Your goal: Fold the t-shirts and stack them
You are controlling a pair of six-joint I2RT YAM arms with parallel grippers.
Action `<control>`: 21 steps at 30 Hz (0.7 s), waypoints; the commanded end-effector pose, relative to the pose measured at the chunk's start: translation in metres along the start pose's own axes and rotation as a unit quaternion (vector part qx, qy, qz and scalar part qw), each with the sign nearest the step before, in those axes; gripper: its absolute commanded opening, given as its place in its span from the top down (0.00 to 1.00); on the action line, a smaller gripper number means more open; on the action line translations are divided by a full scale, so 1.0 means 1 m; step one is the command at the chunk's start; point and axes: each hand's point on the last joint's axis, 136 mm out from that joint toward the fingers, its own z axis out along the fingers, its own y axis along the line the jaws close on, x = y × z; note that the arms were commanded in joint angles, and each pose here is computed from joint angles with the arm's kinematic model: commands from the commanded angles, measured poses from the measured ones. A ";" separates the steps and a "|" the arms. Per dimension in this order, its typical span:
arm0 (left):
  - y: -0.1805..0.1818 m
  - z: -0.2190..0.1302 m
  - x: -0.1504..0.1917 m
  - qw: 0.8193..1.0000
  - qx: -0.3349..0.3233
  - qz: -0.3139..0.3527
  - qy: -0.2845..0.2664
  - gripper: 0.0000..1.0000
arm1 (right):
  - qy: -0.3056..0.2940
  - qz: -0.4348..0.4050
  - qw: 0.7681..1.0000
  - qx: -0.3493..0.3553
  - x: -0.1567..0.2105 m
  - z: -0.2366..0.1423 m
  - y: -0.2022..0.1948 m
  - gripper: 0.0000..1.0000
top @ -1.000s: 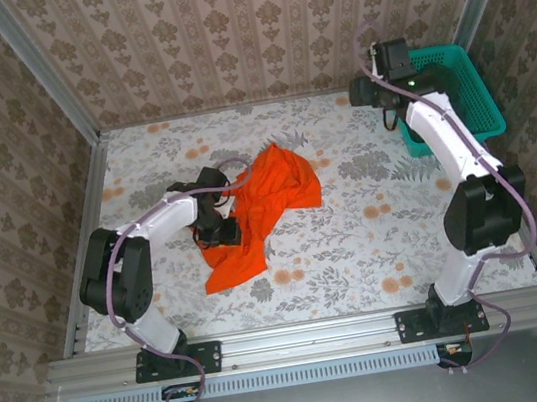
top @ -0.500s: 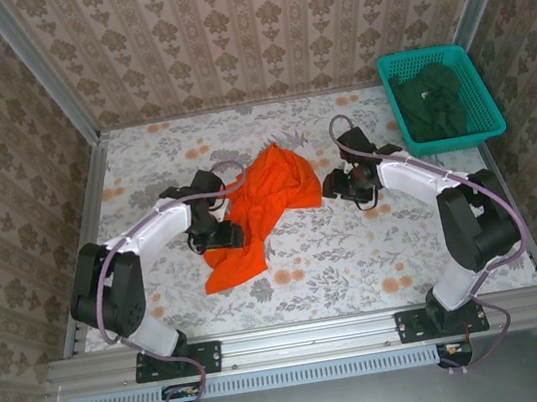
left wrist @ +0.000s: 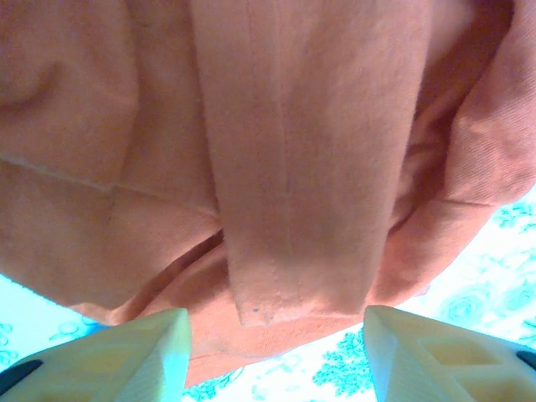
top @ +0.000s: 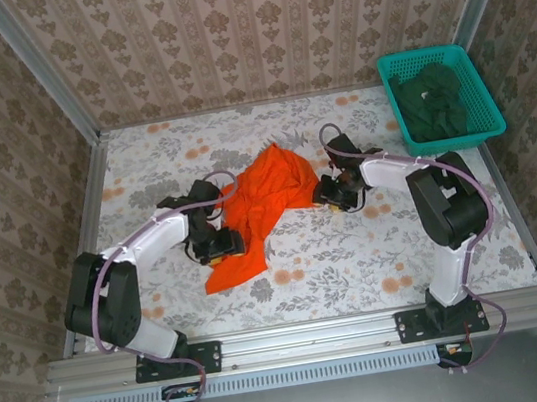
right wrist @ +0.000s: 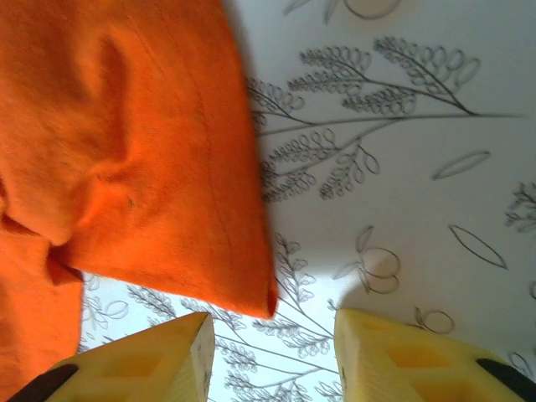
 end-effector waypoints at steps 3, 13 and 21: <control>-0.007 0.005 0.001 0.999 0.016 -0.038 0.007 0.48 | 0.015 0.016 1.000 -0.002 0.008 0.012 -0.003 0.61; -0.005 0.022 0.007 1.000 0.020 0.013 0.015 0.54 | 0.005 0.022 1.000 0.020 0.001 0.034 -0.012 0.77; -0.004 0.022 -0.002 0.999 0.013 0.036 0.006 0.69 | -0.001 0.002 0.999 0.034 0.000 0.031 -0.016 0.91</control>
